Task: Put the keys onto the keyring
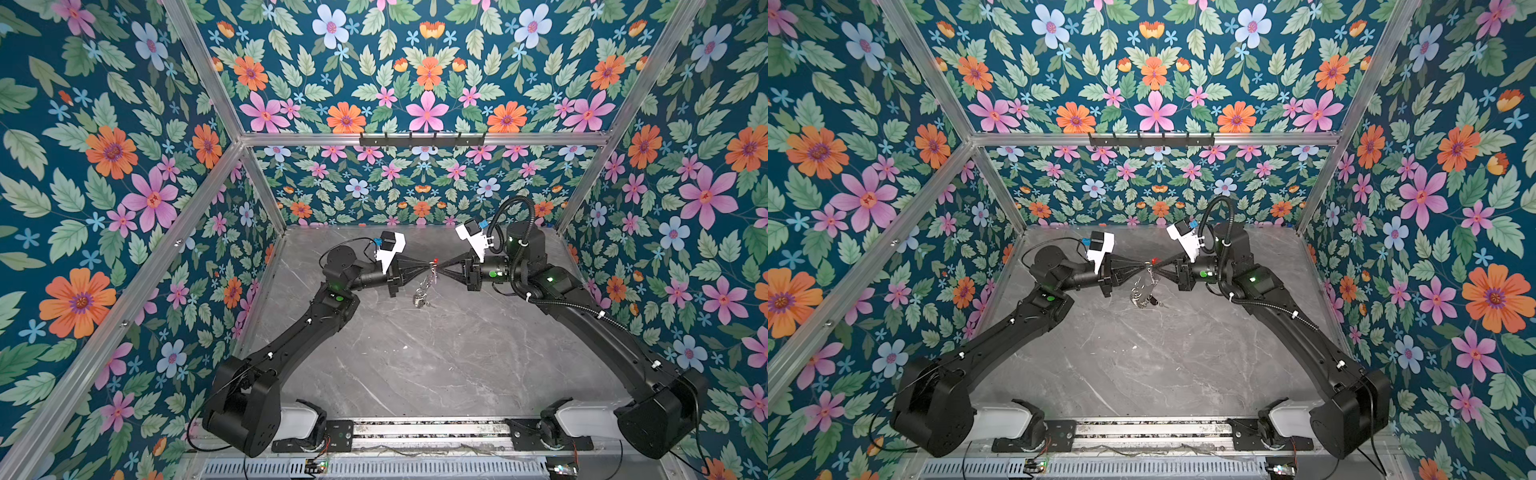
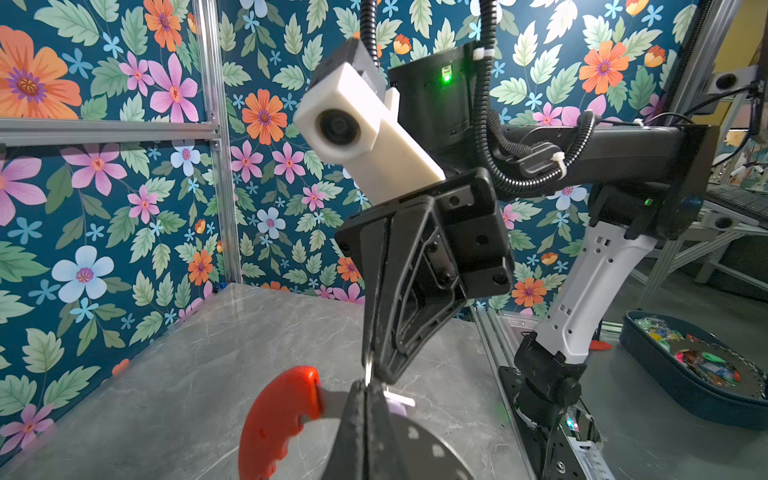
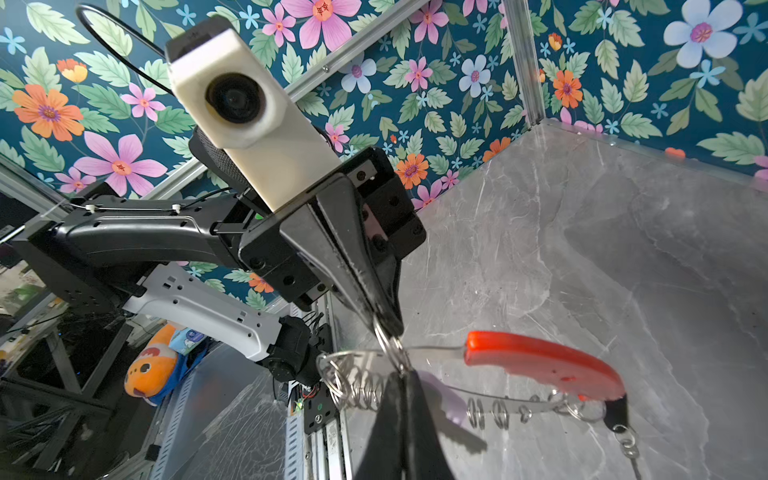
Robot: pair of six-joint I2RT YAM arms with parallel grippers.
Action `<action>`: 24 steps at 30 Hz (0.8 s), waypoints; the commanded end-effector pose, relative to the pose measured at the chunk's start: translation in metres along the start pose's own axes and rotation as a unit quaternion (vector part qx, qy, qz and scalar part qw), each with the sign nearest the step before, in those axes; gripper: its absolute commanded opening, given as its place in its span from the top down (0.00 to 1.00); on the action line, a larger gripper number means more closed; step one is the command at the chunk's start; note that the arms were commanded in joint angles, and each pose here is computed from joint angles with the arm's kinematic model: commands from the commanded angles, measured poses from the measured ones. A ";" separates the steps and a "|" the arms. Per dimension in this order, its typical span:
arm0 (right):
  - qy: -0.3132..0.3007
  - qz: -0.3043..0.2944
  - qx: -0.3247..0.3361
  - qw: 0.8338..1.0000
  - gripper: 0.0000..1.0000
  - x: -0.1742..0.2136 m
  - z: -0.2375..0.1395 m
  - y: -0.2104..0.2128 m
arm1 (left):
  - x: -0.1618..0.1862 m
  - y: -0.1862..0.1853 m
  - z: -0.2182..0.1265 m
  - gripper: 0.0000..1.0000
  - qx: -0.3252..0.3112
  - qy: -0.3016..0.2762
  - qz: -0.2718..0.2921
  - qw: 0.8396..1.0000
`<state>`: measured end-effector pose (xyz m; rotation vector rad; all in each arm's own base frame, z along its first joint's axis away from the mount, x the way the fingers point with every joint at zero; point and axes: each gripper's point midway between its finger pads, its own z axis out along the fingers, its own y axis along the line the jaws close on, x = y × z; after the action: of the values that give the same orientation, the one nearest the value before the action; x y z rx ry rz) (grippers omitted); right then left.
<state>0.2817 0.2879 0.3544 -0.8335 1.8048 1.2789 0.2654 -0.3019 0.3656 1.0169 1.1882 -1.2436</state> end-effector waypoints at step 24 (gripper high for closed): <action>-0.030 -0.037 0.040 0.998 0.63 -0.022 -0.012 0.004 | -0.023 -0.009 -0.006 1.00 0.015 -0.101 0.011 0.995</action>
<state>0.2870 0.2768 0.3742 -0.7737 1.7741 1.1693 0.2613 -0.2959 0.3763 0.9030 1.0638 -1.3216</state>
